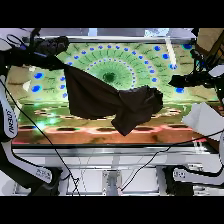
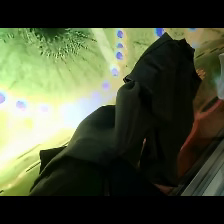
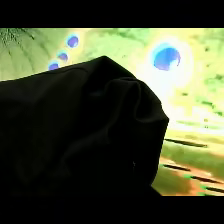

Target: Fold the shirts.

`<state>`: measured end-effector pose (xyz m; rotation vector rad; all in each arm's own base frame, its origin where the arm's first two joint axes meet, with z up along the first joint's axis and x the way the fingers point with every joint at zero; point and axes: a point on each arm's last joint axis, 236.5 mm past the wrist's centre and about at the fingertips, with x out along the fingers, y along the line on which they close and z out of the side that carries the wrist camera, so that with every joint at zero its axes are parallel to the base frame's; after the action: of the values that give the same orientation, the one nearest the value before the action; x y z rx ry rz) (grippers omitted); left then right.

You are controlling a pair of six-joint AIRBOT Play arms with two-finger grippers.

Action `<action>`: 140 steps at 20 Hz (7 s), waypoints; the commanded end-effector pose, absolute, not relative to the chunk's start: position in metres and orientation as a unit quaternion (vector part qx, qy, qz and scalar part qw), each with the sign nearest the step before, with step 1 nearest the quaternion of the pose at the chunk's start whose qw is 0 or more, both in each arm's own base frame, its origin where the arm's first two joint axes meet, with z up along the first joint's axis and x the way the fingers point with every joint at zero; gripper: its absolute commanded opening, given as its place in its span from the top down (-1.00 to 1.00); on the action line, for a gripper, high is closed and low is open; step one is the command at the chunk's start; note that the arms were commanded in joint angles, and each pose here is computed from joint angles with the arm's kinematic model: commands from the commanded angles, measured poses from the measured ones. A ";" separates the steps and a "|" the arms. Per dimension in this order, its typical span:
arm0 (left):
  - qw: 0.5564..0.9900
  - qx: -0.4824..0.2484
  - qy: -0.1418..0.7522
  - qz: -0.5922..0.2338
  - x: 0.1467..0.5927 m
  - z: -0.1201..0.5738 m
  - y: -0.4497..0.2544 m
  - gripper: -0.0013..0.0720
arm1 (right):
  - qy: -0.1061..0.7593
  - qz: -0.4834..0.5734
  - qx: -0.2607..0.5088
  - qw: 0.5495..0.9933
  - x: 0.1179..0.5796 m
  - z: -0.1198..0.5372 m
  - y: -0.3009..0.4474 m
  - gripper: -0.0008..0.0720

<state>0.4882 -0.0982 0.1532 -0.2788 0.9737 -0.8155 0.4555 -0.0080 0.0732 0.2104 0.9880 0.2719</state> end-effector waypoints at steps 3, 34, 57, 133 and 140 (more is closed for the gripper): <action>0.780 -0.093 0.541 -0.301 0.466 0.134 -0.069 0.93 | 0.480 0.156 0.093 0.858 0.433 0.096 0.005 0.84; 0.730 -0.042 0.480 -0.486 0.352 0.247 -0.188 0.94 | 0.393 0.360 0.032 0.846 0.347 0.205 0.140 0.91; 0.867 0.065 0.434 -0.238 0.445 0.209 -0.135 -0.14 | 0.261 0.224 -0.040 0.938 0.374 0.259 0.104 0.21; 0.739 -0.079 0.648 -0.168 0.377 -0.023 -0.030 -0.67 | 0.531 0.066 0.369 0.759 0.406 -0.123 0.040 0.16; 0.726 -0.098 0.672 -0.112 0.365 -0.030 0.008 -0.68 | 0.529 0.060 0.347 0.772 0.410 -0.127 0.039 0.91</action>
<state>0.3690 -0.0070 -0.0268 -0.1784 1.4626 -0.3014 0.4080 0.0416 -0.1238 0.7802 1.1517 0.1421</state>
